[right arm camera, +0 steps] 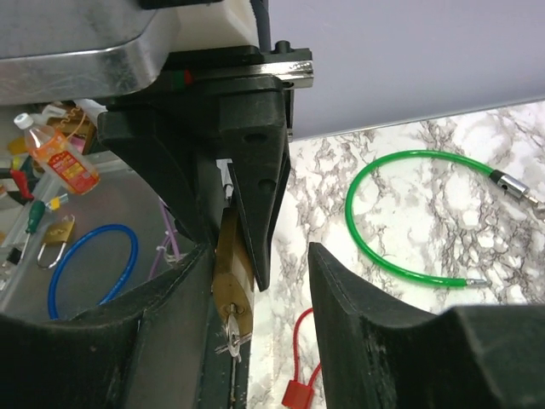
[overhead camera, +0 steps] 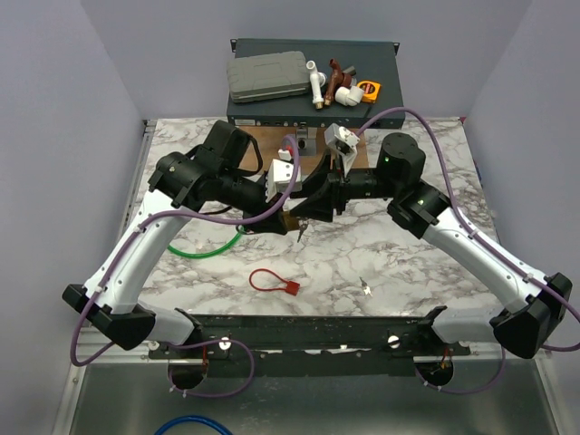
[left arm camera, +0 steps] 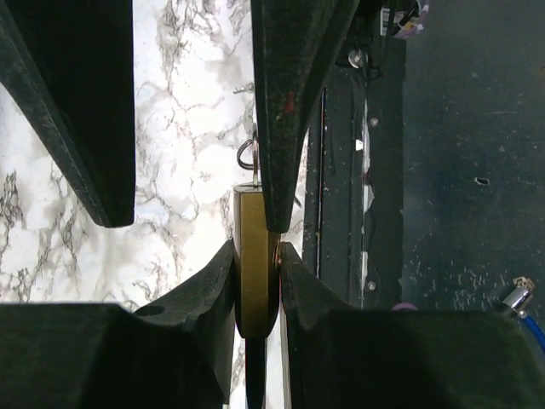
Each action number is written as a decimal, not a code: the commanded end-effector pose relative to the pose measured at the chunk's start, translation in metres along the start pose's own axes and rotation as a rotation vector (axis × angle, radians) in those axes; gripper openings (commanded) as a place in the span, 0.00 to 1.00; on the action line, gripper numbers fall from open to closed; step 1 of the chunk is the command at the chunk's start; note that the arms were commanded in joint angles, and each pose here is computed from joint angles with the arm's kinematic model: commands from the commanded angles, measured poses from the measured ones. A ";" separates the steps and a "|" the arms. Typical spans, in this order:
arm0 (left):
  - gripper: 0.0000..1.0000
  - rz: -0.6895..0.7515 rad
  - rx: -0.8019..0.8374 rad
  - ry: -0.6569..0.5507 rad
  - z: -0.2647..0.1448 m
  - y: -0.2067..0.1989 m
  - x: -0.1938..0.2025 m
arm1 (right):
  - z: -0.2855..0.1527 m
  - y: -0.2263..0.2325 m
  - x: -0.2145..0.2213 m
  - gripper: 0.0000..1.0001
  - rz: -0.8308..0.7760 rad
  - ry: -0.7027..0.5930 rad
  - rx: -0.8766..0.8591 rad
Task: Unlock with the key
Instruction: Unlock the lock, then place the lock at the center of the board.
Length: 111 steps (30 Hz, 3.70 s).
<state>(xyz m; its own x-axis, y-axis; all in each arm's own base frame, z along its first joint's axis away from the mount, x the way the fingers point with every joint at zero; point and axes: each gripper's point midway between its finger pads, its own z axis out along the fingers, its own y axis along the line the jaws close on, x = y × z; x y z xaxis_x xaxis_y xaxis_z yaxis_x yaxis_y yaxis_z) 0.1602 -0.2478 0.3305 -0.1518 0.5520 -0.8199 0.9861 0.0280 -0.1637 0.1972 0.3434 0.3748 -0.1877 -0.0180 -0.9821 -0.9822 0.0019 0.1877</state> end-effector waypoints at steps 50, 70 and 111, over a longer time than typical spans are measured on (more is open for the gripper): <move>0.28 0.115 -0.115 0.215 -0.023 0.032 0.065 | -0.002 -0.024 0.011 0.01 0.055 -0.006 0.120; 0.02 0.284 -0.586 0.214 -0.023 0.136 0.084 | 0.018 -0.061 0.040 0.01 0.234 0.039 0.160; 0.18 0.351 -0.551 0.565 0.100 0.225 0.201 | 0.011 -0.167 0.250 0.01 0.673 0.165 0.390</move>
<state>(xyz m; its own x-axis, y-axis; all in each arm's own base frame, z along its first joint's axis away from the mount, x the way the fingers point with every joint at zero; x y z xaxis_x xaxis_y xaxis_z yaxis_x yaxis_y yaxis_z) 0.3314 -0.1996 0.0654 0.0838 0.9461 -0.3128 0.9014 0.0619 0.4286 0.3121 0.3447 0.1025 -0.7793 -0.0447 -0.6251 -0.5805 0.4273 0.6931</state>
